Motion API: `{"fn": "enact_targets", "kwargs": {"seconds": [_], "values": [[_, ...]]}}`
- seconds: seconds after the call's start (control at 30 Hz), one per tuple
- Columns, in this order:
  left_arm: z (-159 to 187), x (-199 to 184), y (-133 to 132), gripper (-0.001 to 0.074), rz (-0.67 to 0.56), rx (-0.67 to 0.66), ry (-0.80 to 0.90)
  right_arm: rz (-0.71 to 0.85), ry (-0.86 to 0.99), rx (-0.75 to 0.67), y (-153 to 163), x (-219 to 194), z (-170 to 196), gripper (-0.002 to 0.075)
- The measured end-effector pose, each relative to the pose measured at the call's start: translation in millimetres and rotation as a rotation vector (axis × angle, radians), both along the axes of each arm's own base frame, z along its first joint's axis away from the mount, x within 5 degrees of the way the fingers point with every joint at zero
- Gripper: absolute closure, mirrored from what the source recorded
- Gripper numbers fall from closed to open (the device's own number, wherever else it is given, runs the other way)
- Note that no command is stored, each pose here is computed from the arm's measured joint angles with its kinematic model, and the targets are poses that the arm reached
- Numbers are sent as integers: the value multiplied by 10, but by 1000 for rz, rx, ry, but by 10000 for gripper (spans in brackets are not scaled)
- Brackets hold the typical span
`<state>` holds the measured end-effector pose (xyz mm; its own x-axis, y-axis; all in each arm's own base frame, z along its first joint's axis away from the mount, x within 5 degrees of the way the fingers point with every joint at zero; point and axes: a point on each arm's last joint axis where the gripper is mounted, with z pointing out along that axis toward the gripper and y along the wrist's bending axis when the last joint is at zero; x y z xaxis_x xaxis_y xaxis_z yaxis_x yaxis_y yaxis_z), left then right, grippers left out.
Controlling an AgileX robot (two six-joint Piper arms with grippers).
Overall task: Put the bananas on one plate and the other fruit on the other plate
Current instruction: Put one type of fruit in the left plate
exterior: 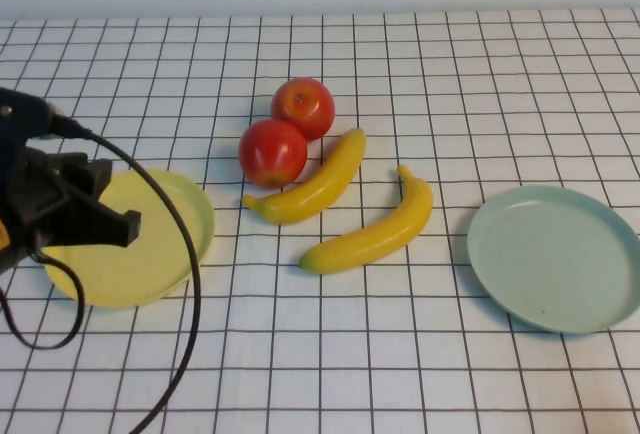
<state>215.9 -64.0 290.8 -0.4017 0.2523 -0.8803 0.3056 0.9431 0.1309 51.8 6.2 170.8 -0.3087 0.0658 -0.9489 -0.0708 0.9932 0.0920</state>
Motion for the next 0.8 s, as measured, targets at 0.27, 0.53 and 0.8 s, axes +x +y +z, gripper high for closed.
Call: {"fn": "enact_targets", "kwargs": {"seconds": [0.27, 0.53, 0.8], "values": [[-90, 410, -164, 97, -13, -44, 18, 0, 0, 0, 0, 0, 0, 743], [-240, 873, -469, 66, -62, -69, 42, 0, 0, 0, 0, 0, 0, 743], [-461, 1365, -778, 66, -41, -167, 99, 0, 0, 0, 0, 0, 0, 743]]}}
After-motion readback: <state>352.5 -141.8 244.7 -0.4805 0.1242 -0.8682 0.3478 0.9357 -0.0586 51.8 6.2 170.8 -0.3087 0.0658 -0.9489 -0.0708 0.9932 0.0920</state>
